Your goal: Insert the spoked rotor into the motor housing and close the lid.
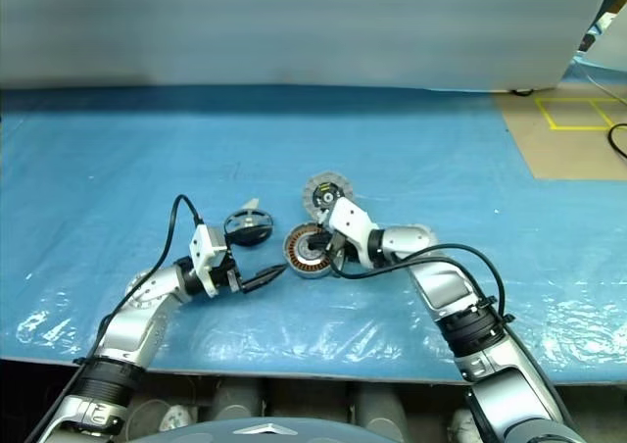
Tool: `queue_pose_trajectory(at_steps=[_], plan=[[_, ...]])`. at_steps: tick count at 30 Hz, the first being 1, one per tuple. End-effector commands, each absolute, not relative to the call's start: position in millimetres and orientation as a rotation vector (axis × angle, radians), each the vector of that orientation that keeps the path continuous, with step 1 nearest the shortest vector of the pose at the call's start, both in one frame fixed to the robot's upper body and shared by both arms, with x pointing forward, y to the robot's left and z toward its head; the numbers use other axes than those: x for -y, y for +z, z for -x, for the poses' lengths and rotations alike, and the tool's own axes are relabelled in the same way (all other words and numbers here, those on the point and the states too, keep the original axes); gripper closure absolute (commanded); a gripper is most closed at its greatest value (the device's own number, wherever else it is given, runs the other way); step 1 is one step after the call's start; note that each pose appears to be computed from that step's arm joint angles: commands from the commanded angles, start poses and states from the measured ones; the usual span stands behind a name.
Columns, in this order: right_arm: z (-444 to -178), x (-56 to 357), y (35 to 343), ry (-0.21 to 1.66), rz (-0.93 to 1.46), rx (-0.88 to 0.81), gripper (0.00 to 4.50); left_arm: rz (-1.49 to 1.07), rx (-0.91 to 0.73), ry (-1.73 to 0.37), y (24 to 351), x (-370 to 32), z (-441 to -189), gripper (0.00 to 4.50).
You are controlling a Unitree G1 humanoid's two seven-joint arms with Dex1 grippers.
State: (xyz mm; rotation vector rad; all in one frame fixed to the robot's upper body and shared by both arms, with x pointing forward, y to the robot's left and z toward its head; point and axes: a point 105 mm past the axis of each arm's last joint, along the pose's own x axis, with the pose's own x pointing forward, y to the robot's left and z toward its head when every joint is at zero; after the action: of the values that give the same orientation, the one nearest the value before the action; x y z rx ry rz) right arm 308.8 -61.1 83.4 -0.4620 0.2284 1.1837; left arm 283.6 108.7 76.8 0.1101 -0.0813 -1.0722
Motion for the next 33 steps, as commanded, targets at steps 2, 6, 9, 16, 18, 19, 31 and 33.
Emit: queue_pose_trajectory(at_steps=[2, 6, 9, 16, 18, 19, 31, 33], plan=[[-306, 65, 69, 1.187, 0.539, -0.271, 4.46, -0.121, 0.117, -1.080, 85, -107, -283, 0.00], [-297, 55, 78, 1.237, 0.443, -0.249, 4.46, -0.122, 0.114, -1.081, 84, -107, -283, 0.00], [-298, 60, 71, 1.232, 0.498, -0.275, 4.46, -0.122, 0.112, -1.081, 84, -107, -283, 0.00], [-299, 63, 68, 1.227, 0.524, -0.281, 4.46, -0.124, 0.114, -1.081, 85, -107, -284, 0.00], [-298, 60, 75, 1.235, 0.475, -0.254, 4.46, -0.124, 0.117, -1.081, 86, -107, -284, 0.00], [-298, 59, 80, 1.243, 0.448, -0.230, 4.46, -0.122, 0.123, -1.079, 87, -107, -284, 0.00], [-300, 61, 103, 1.282, 0.438, -0.140, 4.46, -0.147, 0.113, -1.065, 121, -132, -298, 0.00], [-299, 61, 106, 1.290, 0.438, -0.140, 4.46, -0.165, 0.086, -1.078, 133, -139, -307, 0.00]])
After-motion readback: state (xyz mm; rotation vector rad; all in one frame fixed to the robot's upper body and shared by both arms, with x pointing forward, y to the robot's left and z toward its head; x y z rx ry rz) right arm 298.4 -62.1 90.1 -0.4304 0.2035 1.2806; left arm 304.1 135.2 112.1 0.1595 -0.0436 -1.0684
